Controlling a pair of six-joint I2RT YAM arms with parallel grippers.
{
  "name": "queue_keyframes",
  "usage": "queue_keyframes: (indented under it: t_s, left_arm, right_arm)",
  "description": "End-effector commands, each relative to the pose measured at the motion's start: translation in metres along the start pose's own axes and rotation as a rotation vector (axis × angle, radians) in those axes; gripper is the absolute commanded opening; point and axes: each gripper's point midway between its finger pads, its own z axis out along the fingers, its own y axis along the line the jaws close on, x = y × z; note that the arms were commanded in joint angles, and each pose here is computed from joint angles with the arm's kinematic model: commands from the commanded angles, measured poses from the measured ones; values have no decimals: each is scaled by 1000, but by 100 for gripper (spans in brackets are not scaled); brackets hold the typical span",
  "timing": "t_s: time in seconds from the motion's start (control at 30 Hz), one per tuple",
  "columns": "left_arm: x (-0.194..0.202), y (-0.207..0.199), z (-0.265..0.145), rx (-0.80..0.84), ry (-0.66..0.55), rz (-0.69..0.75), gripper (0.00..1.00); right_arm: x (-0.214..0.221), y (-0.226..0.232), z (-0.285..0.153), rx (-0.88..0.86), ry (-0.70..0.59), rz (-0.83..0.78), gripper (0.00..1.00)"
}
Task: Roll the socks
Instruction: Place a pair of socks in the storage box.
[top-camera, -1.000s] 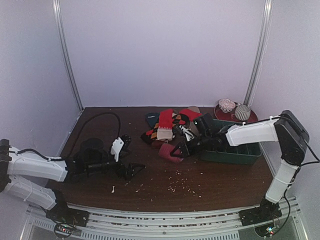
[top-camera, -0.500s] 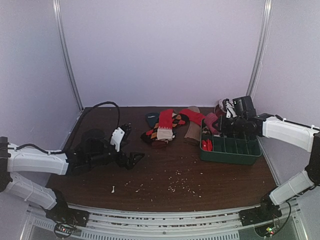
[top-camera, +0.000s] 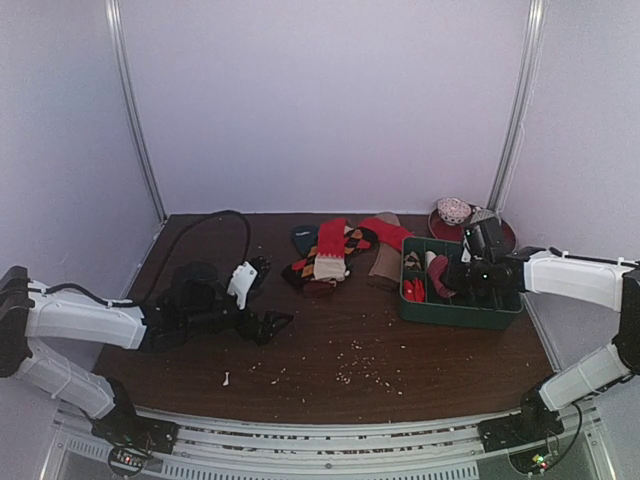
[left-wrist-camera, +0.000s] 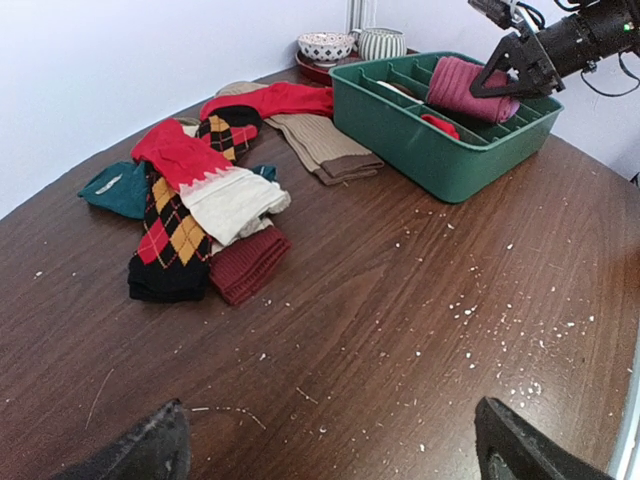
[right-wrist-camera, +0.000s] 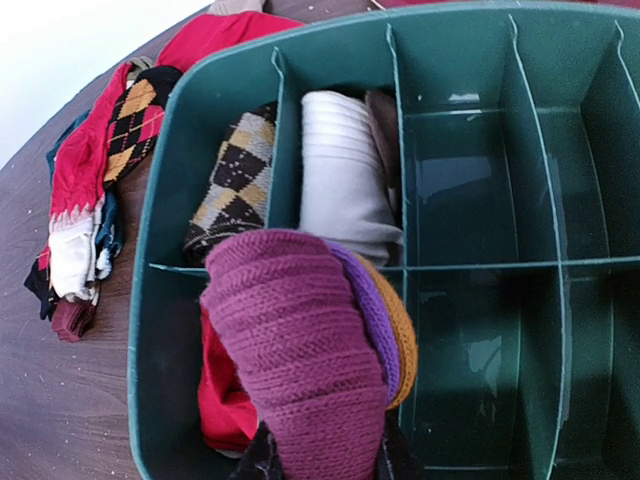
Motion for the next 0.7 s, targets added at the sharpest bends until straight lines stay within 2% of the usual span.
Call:
queue_keyframes:
  t_s: [0.0,0.43,0.67]
  left_arm:
    - [-11,-4,1,33,-51,32,98]
    - [-12,-17,3,112,-80,30,98]
    - [-12,-21,6,136,-56,16,97]
  right_arm:
    - [3,-7,-1,17,-31,67,0]
    - [18,-9,14,125,-1,82,0]
    - [29,2,17,295,-1,44,0]
